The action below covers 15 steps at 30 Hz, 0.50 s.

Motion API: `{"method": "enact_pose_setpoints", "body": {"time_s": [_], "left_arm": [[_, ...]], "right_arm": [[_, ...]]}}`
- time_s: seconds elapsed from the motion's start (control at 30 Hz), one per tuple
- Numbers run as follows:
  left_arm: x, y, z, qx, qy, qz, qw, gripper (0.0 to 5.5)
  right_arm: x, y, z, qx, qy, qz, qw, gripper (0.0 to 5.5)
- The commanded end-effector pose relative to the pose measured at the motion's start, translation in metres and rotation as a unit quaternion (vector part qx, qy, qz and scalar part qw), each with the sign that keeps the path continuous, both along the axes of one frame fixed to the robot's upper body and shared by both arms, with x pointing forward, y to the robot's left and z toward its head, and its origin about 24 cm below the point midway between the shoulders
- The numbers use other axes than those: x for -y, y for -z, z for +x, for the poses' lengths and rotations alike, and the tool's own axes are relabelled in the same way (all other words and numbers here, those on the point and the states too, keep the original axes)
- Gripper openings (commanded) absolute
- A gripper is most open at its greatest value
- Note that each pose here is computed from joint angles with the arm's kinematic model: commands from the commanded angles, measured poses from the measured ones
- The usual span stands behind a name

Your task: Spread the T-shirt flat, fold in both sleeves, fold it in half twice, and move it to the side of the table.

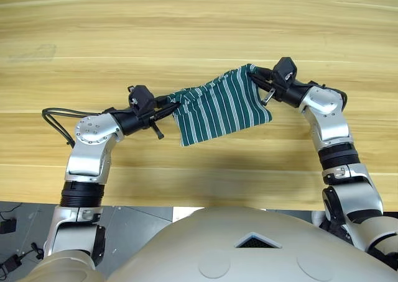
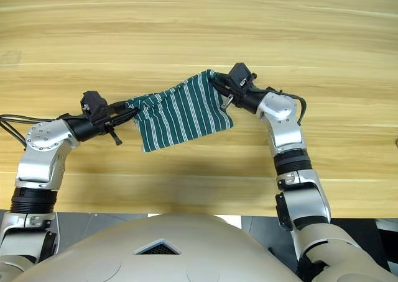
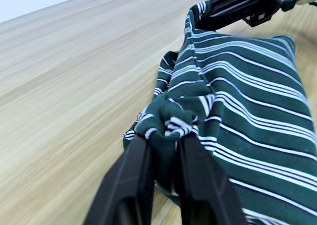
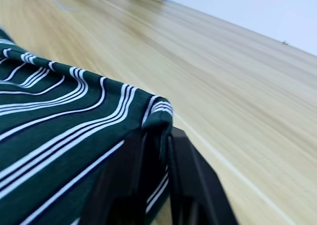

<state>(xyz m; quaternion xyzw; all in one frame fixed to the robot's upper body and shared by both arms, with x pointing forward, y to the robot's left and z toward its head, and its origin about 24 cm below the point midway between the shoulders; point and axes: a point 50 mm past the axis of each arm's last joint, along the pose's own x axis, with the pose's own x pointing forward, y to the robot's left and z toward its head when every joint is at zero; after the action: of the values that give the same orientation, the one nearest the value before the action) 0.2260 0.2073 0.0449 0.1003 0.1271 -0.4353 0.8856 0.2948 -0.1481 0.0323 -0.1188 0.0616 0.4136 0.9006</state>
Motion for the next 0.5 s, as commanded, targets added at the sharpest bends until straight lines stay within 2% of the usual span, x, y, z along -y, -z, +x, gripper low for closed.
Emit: {"method": "enact_pose_setpoints", "body": {"time_s": [0.03,0.23,0.4,0.5], "left_arm": [[-0.001,0.003,-0.004,-0.01,-0.001,-0.004,1.0,1.26],[-0.001,0.007,-0.008,-0.015,-0.006,-0.001,1.0,2.23],[-0.016,0.0,0.019,0.101,-0.145,0.024,0.984,2.94],[-0.015,0.002,0.021,0.129,-0.194,-0.002,0.973,3.43]], "right_arm": [[0.002,-0.005,0.005,0.019,0.023,0.012,0.999,1.24],[-0.001,-0.008,0.003,0.03,0.023,0.026,0.999,2.34],[-0.003,-0.01,0.002,0.047,0.031,0.033,0.998,3.12],[-0.009,-0.01,0.0,0.06,0.022,0.038,0.997,3.63]]}}
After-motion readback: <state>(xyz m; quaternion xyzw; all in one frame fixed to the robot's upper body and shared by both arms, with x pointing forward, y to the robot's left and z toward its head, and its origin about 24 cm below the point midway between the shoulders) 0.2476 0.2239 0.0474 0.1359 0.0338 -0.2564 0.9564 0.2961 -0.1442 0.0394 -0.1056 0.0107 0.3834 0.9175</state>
